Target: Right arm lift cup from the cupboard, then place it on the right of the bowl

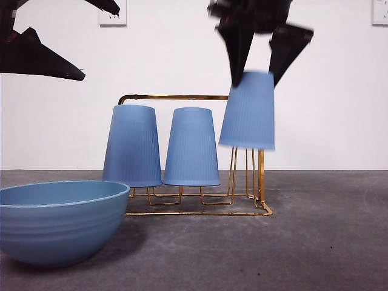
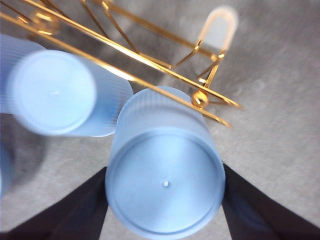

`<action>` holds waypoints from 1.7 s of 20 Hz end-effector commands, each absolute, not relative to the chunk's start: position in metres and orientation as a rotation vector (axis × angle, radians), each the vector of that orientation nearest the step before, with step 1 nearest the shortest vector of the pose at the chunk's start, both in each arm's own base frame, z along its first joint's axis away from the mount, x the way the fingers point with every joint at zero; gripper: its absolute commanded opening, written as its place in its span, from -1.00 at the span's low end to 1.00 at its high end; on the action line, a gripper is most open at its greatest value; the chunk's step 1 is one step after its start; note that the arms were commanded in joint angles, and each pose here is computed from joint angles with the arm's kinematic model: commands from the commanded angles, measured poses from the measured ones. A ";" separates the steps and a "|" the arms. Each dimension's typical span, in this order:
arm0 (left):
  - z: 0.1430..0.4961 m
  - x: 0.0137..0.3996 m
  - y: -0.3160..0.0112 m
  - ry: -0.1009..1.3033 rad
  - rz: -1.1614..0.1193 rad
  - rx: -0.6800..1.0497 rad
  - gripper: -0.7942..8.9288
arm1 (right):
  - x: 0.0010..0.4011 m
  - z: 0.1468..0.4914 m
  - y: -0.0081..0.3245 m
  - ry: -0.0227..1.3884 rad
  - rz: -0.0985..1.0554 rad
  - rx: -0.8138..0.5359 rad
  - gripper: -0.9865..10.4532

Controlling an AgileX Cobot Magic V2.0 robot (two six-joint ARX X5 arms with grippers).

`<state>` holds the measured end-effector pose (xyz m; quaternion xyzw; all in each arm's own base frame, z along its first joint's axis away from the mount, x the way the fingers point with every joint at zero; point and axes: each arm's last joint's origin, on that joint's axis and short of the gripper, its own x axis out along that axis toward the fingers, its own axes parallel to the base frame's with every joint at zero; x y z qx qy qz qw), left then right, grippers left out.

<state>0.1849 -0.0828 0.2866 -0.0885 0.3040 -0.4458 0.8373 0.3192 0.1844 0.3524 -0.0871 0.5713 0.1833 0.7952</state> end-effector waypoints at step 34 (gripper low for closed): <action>0.213 0.259 -0.120 1.161 -1.186 -0.798 0.32 | 0.153 0.232 0.096 0.705 0.969 0.487 -0.47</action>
